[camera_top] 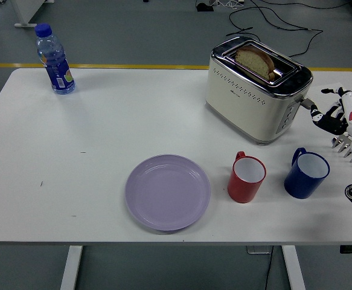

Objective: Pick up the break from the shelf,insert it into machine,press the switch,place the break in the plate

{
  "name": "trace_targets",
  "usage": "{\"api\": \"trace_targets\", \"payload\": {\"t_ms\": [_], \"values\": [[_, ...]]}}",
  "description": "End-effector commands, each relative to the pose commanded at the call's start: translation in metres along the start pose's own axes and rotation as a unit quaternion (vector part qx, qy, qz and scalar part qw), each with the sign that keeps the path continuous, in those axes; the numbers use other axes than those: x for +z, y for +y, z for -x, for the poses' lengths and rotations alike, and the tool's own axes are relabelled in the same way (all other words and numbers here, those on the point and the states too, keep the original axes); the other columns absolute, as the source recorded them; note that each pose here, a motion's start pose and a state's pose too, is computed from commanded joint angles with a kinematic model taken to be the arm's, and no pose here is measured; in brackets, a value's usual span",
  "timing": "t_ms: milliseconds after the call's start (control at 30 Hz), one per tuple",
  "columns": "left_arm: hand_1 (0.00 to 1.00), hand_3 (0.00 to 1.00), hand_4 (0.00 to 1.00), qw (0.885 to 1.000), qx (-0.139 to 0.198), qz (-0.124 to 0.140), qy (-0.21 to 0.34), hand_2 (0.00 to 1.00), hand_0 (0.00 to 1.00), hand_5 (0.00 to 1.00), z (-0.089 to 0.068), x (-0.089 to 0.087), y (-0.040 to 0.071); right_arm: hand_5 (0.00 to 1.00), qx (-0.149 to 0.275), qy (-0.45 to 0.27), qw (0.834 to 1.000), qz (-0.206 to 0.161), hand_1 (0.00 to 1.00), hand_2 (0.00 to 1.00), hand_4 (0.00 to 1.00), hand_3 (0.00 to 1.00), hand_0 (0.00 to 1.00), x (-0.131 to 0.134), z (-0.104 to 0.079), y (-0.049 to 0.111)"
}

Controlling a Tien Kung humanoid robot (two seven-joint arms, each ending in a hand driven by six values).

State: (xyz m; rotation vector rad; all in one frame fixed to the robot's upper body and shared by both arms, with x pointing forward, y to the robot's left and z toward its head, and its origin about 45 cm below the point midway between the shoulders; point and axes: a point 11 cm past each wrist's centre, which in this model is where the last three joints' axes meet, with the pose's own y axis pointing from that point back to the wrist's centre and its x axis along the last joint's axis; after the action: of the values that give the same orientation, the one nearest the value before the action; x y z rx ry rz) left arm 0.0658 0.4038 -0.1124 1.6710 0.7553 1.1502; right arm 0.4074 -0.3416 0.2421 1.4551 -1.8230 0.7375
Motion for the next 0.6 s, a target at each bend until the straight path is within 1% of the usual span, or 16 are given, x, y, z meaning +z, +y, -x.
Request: {"api": "trace_targets", "payload": {"t_ms": [367, 600], "values": [[0.593, 0.598, 0.331, 1.0, -0.001, 0.001, 0.002, 0.597, 0.654, 0.946, 0.001, 0.001, 0.0, 0.35, -0.021, 0.006, 1.0, 0.002, 0.135, 0.254, 0.657, 0.735, 0.115, 0.003, 0.01, 0.004], [0.593, 0.599, 0.332, 1.0, -0.001, 0.002, 0.002, 0.597, 0.654, 0.947, 0.001, 0.002, 0.0, 0.35, -0.03, 0.003, 0.999, 0.014, 0.135, 0.254, 0.656, 0.73, 0.115, 0.008, 0.017, 0.004]]}}
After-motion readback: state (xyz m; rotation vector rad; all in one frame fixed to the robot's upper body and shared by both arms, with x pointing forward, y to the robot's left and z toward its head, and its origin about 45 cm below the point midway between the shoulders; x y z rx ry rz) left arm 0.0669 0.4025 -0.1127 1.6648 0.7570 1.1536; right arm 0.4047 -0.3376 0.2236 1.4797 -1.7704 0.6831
